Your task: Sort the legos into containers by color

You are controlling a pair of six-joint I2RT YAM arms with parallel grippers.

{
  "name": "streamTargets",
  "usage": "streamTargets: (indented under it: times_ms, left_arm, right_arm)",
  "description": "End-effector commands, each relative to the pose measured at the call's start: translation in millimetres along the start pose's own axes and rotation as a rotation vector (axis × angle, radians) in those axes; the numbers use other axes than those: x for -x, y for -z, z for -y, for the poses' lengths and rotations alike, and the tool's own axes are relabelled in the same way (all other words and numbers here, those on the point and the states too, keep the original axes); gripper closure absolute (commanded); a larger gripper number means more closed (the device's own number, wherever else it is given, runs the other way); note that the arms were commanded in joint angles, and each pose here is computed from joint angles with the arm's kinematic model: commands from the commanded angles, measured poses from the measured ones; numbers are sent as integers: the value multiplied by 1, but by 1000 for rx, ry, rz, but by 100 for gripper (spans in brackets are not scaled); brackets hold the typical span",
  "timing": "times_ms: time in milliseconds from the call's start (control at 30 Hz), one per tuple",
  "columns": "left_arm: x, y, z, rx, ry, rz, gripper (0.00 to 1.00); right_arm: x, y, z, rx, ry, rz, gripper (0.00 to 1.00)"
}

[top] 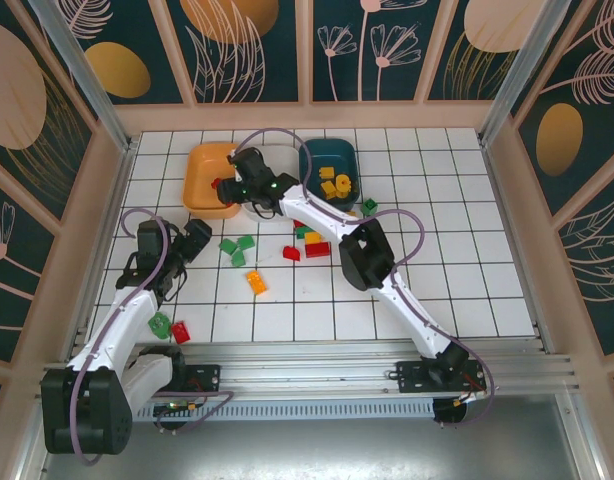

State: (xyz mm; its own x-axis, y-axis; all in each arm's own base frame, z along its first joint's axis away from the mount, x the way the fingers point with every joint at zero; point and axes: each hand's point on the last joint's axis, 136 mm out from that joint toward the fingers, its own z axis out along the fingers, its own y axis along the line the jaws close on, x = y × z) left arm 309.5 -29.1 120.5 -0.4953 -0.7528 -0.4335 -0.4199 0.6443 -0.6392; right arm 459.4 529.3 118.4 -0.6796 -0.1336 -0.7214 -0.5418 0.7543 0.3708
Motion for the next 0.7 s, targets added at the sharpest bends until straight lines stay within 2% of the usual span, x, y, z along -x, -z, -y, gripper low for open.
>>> streamTargets:
  times_ms: [0,167,333,400,467,533,667]
  left_arm:
    - [-3,-3,8,-49,7,-30,3]
    - [1,0,20,-80,-21,-32,3]
    - [-9,-2,16,-87,-39,-64,12]
    - [-15,-6,6,-66,-38,-74,14]
    - [-20,-9,-5,-36,-42,-73,14]
    - [-22,-12,-11,-28,-40,-68,13]
    - [-19,-19,-25,23,2,-35,9]
  right_arm:
    - [27,18,-15,41,38,48,40]
    - [60,53,-20,-3,69,115,40]
    - [57,106,-8,-67,68,163,46]
    - [42,127,-6,-61,59,161,47]
    - [12,138,-3,-62,44,109,48]
    - [-24,138,-6,-57,32,47,47]
    - [-86,129,-18,-101,11,-44,39]
